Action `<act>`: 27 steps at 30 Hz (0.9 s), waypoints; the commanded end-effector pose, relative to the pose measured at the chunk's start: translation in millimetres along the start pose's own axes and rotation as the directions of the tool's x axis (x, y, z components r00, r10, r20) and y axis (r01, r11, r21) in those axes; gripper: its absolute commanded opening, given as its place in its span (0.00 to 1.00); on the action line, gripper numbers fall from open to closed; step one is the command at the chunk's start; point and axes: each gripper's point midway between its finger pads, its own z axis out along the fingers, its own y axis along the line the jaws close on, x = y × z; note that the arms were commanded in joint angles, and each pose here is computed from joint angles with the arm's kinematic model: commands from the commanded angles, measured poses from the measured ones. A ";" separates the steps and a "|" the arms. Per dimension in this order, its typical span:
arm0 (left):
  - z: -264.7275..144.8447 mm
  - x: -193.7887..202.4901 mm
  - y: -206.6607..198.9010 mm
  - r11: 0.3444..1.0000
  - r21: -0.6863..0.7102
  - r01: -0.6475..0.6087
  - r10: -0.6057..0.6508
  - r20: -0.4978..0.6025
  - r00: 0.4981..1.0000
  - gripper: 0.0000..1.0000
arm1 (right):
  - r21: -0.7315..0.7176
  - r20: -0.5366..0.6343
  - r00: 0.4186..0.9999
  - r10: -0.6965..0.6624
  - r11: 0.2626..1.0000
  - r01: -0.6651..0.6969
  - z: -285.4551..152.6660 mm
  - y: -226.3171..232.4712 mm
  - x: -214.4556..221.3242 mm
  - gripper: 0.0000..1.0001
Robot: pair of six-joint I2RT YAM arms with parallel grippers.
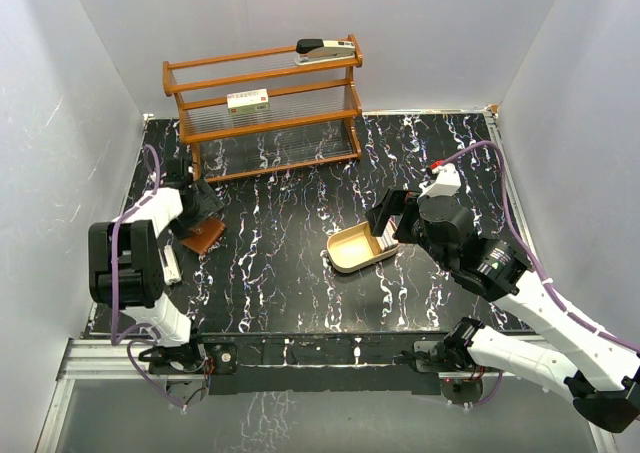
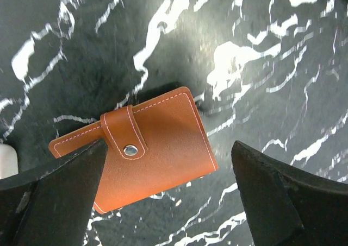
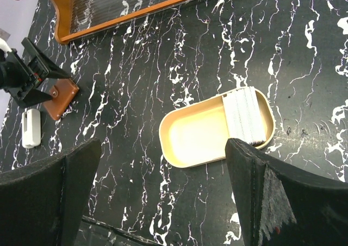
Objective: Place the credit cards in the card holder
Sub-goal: Move the card holder to the center of the board.
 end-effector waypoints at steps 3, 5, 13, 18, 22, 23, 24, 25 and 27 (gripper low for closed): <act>-25.4 59.9 -3.0 0.992 0.124 0.033 -0.012 -0.162 0.987 0.96 | -0.002 0.071 0.997 0.032 0.999 -0.032 -5.6 4.7 -21.5 0.98; -32.8 71.1 -6.9 0.985 0.166 0.048 -0.018 -0.178 0.984 0.95 | 0.003 0.073 0.997 0.036 0.999 -0.036 -5.7 3.2 -21.1 0.98; -56.4 121.3 -37.8 0.956 0.292 0.023 0.048 -0.235 0.971 0.89 | 0.017 0.059 0.998 0.030 0.999 -0.031 -2.8 1.1 -16.6 0.97; -70.8 154.1 -62.8 0.940 0.341 -0.004 0.101 -0.266 0.959 0.88 | 0.026 0.050 0.998 0.033 0.999 -0.035 -3.5 0.0 -15.7 0.97; -87.1 166.2 -83.3 0.921 0.389 -0.020 0.135 -0.270 0.953 0.86 | 0.024 0.047 0.997 0.053 0.998 -0.054 -5.5 0.0 -14.9 0.97; -91.6 167.0 -87.3 0.916 0.399 -0.030 0.146 -0.265 0.953 0.86 | 0.022 0.045 0.997 0.060 0.998 -0.061 -6.0 0.3 -14.6 0.96; -94.5 167.5 -89.4 0.914 0.405 -0.042 0.160 -0.263 0.951 0.86 | 0.020 0.041 0.997 0.065 0.998 -0.066 -6.0 0.4 -13.3 0.96; -97.5 166.6 -91.4 0.910 0.411 -0.058 0.176 -0.256 0.950 0.85 | 0.017 0.037 0.997 0.071 0.997 -0.072 -6.2 1.0 -12.3 0.96; -99.7 160.8 -89.4 0.903 0.411 -0.128 0.233 -0.217 0.948 0.84 | 0.014 0.028 0.996 0.081 0.997 -0.082 -5.9 1.6 -9.6 0.95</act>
